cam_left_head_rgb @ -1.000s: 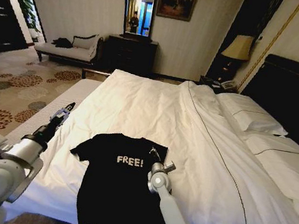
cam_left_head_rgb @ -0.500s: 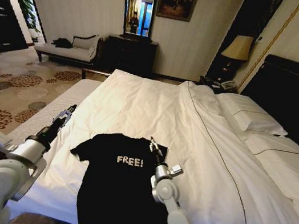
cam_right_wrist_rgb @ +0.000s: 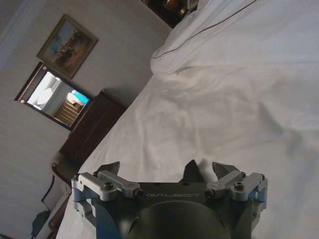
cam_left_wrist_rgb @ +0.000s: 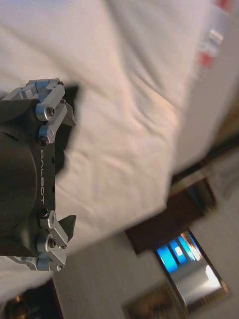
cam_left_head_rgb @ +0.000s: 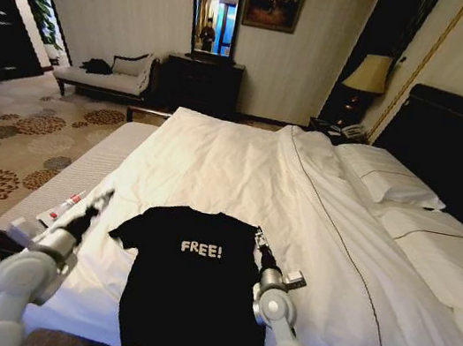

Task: Fold the clothes on the bed.

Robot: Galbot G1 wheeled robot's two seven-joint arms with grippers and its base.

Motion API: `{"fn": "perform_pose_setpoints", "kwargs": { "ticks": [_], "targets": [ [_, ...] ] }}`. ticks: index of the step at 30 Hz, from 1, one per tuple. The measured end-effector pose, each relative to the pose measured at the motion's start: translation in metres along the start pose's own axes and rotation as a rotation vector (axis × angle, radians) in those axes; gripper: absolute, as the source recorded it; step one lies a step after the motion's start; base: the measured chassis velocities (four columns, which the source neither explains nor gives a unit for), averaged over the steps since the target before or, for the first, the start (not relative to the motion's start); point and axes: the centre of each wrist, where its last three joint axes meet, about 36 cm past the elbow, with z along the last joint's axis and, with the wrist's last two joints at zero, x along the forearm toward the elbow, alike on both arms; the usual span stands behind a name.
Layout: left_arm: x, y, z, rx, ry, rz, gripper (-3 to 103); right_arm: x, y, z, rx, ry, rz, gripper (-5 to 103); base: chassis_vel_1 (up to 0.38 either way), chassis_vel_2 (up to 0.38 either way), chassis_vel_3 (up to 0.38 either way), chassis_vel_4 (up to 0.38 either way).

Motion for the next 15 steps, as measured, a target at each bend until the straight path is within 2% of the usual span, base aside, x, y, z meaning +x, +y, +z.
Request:
{"fn": "perform_pose_setpoints", "kwargs": {
  "ticks": [1,2,4,6,11,15],
  "targets": [
    [-0.006,0.010,0.006,0.014,0.025,-0.024,100,0.003,-0.001,-0.001,0.001,-0.002,0.007,100,0.000,0.000,0.000,0.000],
    [-0.006,0.010,0.006,0.014,0.025,-0.024,100,0.003,-0.001,-0.001,0.001,-0.002,0.007,100,0.000,0.000,0.000,0.000],
    [-0.016,0.024,0.012,0.031,0.049,-0.054,100,0.005,-0.003,-0.001,0.005,-0.005,0.017,100,0.000,0.000,0.000,0.000],
    [-0.033,0.038,0.014,0.071,0.069,-0.078,100,0.007,-0.003,0.001,0.006,-0.004,0.032,100,0.000,0.000,0.000,0.000],
    [-0.051,0.051,0.015,0.122,0.084,-0.091,100,0.008,-0.002,0.007,0.010,0.014,0.044,100,0.000,0.000,0.000,0.000],
    [-0.061,0.057,0.017,0.142,0.083,-0.098,100,0.006,-0.003,0.011,0.017,0.031,0.054,100,0.000,0.000,0.000,0.000]
  ]
}}
